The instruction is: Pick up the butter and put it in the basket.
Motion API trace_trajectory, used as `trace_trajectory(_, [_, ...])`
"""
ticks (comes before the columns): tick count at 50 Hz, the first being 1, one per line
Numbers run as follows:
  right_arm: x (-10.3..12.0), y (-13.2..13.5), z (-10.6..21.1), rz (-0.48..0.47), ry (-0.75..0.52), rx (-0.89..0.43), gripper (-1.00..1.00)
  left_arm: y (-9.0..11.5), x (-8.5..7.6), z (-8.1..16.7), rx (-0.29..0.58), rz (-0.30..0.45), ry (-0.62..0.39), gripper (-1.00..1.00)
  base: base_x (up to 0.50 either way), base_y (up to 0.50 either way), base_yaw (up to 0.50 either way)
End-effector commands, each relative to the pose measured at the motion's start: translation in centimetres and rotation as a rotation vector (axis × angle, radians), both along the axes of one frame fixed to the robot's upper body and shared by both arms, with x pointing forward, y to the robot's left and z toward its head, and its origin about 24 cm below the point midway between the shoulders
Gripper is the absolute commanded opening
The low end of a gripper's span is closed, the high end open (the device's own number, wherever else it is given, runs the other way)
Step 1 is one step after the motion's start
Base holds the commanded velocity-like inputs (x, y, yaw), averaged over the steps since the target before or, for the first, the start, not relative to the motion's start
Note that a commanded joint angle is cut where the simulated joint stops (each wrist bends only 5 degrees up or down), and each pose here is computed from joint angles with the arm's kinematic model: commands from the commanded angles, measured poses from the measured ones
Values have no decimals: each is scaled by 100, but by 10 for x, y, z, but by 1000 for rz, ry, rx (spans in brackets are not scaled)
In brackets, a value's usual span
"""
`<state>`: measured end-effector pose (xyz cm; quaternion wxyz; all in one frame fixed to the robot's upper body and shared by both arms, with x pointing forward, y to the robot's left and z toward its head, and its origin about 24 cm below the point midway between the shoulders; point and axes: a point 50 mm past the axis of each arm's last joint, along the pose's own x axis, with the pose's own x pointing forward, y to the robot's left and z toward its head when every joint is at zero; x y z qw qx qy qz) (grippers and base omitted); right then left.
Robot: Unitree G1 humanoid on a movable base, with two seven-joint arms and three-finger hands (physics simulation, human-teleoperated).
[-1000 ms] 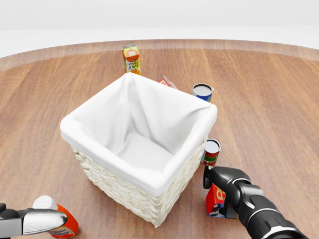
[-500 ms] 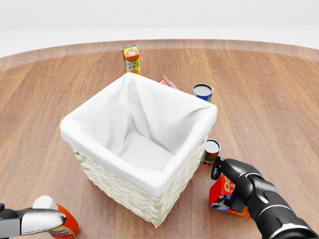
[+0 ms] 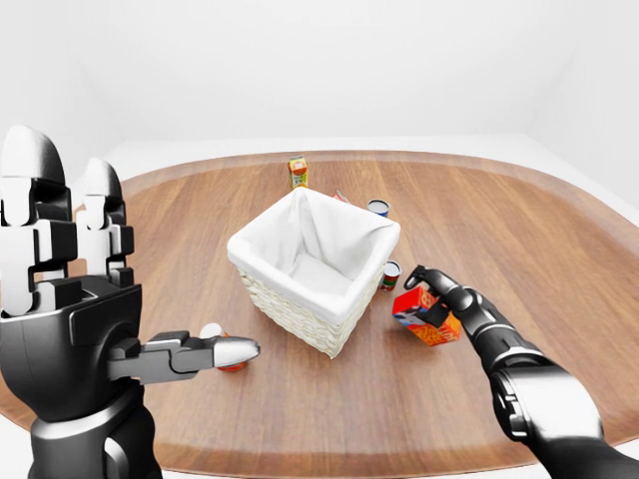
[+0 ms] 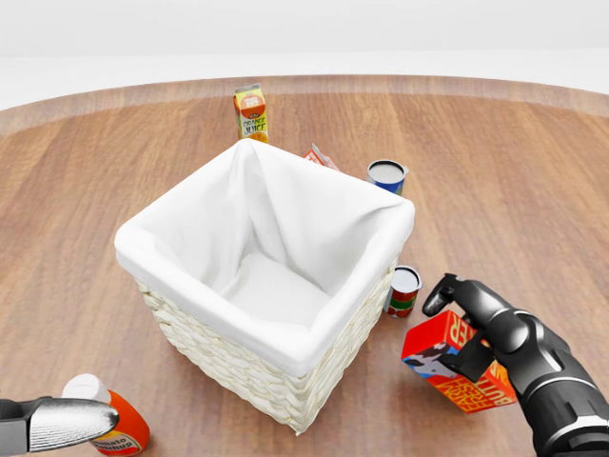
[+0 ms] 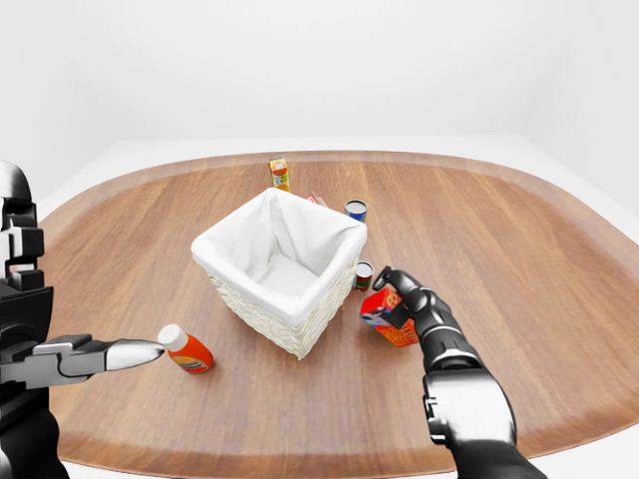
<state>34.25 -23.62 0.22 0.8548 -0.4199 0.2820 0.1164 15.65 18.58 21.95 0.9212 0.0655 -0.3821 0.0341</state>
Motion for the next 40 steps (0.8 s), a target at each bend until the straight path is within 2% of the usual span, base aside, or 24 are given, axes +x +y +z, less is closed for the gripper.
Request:
trace_trajectory(1, [15, -12, 30, -60, -98, 116, -100, 0, -1, 3, 4, 0, -19, 100, 0, 0, 0])
trace_trajectory(22, [32, -34, 82, -84, -226, 216, -100, -2, -3, 7, 5, -2, -43, 100, 0, 0, 0])
trace_trajectory(28, [38, -34, 100, -74, -275, 244, -100, -2, -3, 7, 6, -3, -43, 100, 0, 0, 0])
trace_trajectory(40, [57, -24, 155, -18, -425, 282, -100, -1, -4, 8, 8, 2, -47, 100, 0, 0, 0])
